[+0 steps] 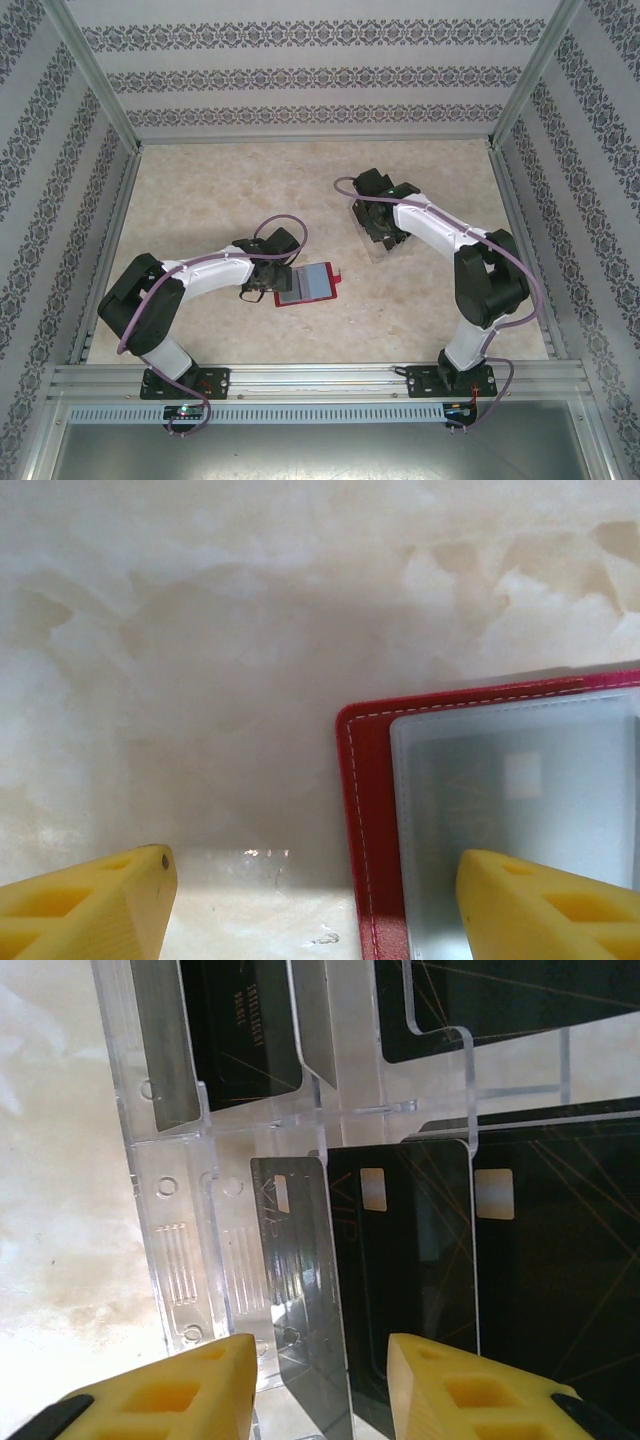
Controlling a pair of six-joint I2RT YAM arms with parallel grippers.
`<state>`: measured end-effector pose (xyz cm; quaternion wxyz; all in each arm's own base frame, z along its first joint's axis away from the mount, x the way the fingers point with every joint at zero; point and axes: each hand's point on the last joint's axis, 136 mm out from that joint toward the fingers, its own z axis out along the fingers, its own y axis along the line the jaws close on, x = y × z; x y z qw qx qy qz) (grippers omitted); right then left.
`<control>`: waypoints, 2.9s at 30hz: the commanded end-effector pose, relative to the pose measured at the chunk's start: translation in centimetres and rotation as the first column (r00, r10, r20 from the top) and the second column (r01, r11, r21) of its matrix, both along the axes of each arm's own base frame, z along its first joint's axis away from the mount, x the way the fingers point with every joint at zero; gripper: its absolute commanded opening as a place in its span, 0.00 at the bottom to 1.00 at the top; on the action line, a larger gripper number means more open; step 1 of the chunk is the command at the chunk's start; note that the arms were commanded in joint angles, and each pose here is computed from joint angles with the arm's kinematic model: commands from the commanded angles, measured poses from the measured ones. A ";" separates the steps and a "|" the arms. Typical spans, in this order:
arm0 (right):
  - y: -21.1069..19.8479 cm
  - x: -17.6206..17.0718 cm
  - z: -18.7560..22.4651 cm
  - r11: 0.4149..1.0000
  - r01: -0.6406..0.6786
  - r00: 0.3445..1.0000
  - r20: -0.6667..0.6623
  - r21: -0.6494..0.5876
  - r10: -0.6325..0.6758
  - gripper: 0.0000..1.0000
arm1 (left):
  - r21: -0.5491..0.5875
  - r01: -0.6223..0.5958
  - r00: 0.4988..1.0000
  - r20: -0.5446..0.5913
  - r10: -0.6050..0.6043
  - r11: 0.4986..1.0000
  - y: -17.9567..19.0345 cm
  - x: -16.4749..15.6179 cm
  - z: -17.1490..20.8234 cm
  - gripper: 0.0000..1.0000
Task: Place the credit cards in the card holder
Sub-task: Pick up the credit card from the storage box, then insert the credit card into the card slot.
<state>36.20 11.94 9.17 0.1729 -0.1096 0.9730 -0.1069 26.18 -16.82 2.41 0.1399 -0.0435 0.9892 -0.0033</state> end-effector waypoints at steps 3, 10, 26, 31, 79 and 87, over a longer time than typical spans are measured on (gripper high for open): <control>-0.7 0.1 -0.9 1.000 -0.004 1.000 -0.030 -0.027 0.003 0.38 | 0.054 0.026 0.999 -0.023 -0.024 0.998 0.5 -0.5 -0.3 0.74; -0.5 0.0 -1.8 1.000 -0.011 0.999 -0.053 -0.020 0.010 0.29 | 0.052 0.024 0.999 -0.022 -0.023 0.998 0.5 -0.5 -0.3 0.74; -0.2 0.0 -1.6 1.000 -0.013 0.998 -0.062 0.008 0.013 0.14 | 0.040 0.028 0.999 -0.022 -0.027 0.999 0.2 -0.4 -0.4 0.74; 0.0 0.1 -1.4 0.999 -0.012 0.998 -0.064 0.031 0.014 0.08 | 0.041 0.032 0.999 -0.023 -0.031 0.999 0.2 -0.5 -0.4 0.74; 18.6 -10.5 0.4 0.468 0.012 0.999 -0.032 0.884 0.035 0.00 | 0.108 0.063 0.998 -0.025 -0.060 0.992 1.9 -1.3 -0.1 0.74; 18.9 -10.8 -1.2 0.448 0.005 0.998 -0.030 0.894 0.050 0.00 | 0.134 0.058 0.998 -0.028 -0.055 0.989 2.5 -1.5 -0.3 0.74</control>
